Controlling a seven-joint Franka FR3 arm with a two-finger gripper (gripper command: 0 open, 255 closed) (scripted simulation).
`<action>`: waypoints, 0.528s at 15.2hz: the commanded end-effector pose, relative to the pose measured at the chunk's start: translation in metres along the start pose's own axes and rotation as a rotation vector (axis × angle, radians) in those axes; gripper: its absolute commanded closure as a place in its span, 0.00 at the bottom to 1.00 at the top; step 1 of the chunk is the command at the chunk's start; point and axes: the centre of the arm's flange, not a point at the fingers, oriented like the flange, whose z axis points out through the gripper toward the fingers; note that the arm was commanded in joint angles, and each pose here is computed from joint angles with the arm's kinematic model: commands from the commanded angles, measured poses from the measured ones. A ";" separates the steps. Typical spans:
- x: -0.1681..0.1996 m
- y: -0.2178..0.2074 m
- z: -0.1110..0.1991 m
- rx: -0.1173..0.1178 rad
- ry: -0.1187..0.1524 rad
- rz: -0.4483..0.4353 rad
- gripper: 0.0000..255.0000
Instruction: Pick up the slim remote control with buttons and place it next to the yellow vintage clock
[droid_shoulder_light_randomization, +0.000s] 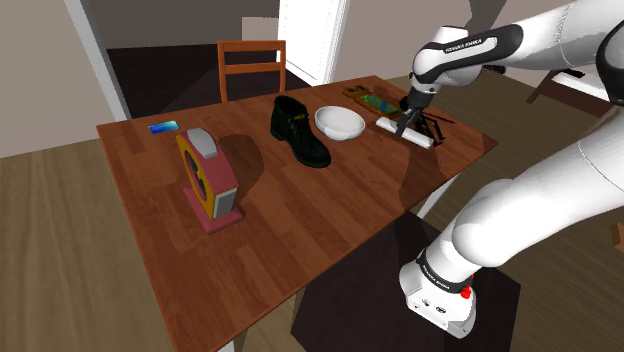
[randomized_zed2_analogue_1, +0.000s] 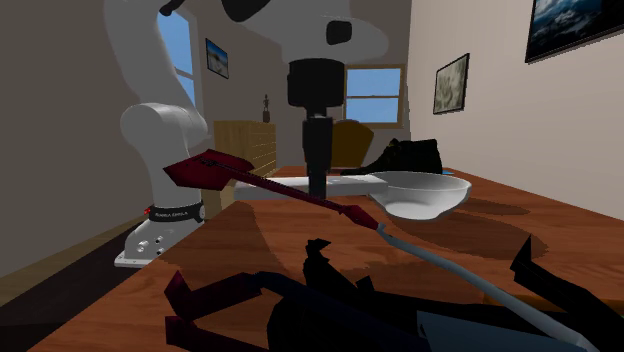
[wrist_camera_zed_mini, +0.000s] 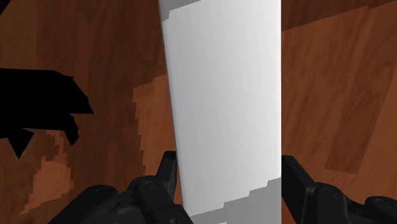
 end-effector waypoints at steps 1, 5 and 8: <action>-0.001 0.000 -0.010 0.000 0.000 0.000 1.00; -0.001 0.000 -0.031 0.000 0.000 0.000 1.00; -0.001 0.000 -0.047 0.000 0.000 0.000 1.00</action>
